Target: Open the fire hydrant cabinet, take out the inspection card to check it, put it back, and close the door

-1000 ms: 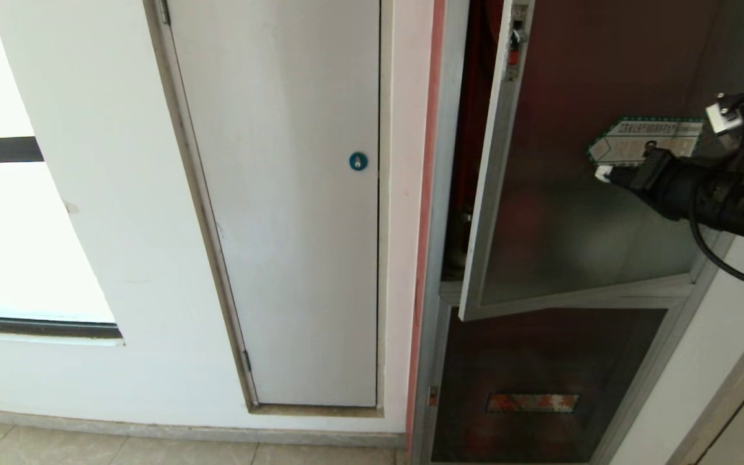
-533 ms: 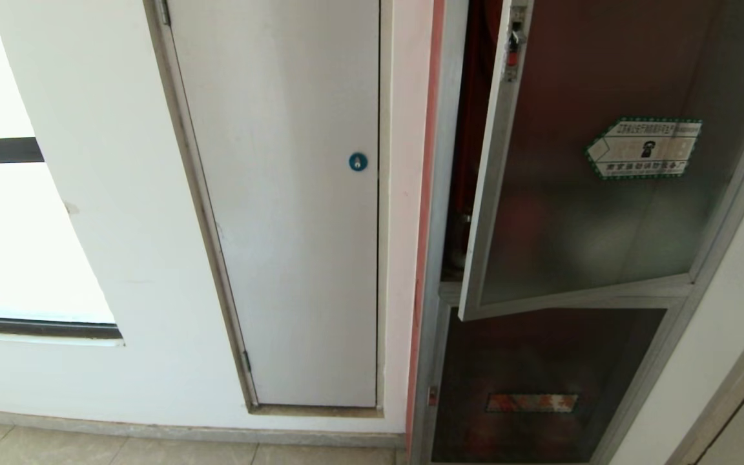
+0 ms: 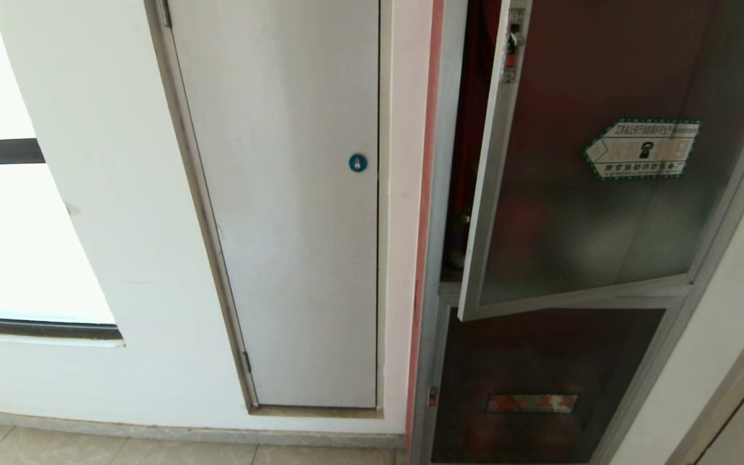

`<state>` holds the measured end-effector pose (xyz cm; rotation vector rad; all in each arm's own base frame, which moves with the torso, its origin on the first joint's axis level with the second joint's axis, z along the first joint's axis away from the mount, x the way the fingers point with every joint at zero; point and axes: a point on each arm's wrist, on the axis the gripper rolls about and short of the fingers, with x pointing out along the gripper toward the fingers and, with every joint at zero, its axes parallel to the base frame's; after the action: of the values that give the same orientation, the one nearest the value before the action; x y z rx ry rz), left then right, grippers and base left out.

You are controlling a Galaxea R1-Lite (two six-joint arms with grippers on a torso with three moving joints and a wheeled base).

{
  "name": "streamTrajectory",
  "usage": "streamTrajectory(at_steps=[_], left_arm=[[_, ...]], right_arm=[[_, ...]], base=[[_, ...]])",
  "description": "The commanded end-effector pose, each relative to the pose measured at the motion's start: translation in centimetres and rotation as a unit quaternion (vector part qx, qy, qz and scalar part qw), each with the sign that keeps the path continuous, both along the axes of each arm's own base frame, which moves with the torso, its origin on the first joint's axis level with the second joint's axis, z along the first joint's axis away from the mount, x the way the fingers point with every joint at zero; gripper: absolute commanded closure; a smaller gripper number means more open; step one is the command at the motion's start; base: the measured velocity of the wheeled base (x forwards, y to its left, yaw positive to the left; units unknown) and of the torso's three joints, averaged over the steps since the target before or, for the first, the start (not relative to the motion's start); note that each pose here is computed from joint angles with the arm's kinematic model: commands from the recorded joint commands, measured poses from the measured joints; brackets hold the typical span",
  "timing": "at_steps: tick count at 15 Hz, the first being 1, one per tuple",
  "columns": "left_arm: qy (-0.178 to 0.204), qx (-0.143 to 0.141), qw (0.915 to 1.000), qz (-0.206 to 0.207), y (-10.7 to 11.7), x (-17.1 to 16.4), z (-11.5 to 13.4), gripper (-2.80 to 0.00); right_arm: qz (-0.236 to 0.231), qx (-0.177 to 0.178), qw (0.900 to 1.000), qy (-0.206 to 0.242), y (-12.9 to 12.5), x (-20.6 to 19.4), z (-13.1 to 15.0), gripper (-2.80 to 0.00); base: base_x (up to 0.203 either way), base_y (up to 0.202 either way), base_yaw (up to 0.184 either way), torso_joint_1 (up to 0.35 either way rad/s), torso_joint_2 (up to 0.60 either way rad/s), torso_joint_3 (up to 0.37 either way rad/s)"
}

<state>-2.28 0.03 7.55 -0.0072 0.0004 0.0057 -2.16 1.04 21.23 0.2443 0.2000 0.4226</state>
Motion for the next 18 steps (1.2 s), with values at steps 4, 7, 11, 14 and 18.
streamTrajectory(at_steps=[4, 7, 11, 14, 18], left_arm=[[0.000, 0.000, 1.0000, 0.000, 0.0, 0.0, 0.0, 0.00], [0.000, 0.000, 1.0000, 0.000, 0.0, 0.0, 0.0, 0.00], [0.000, 0.000, 1.0000, 0.000, 0.0, 0.0, 0.0, 0.00], [0.001, 0.000, 1.0000, 0.000, 0.0, 0.0, 0.0, 0.00], [0.000, 0.000, 1.0000, 0.000, 0.0, 0.0, 0.0, 0.00]], right_arm=[[0.007, -0.019, 0.999, -0.046, 0.0, -3.3, -3.5, 0.00], [-0.004, -0.045, 0.997, -0.064, -0.1, -3.8, -5.8, 0.00], [-0.089, -0.076, 0.990, -0.085, -0.5, -3.5, -8.8, 0.00], [-0.170, -0.098, 0.972, -0.127, -0.8, -1.5, -10.6, 0.00], [-0.195, -0.136, 0.957, -0.167, -0.9, -0.3, -12.2, 0.00]], base=[[0.000, 0.000, 0.000, 0.000, 0.00, 0.000], [0.000, 0.000, 0.000, 0.000, 0.00, 0.000], [0.000, 0.000, 0.000, 0.000, 0.00, 0.000], [0.000, 0.000, 0.000, 0.000, 0.00, 0.000], [0.000, 0.000, 0.000, 0.000, 0.00, 0.000]])
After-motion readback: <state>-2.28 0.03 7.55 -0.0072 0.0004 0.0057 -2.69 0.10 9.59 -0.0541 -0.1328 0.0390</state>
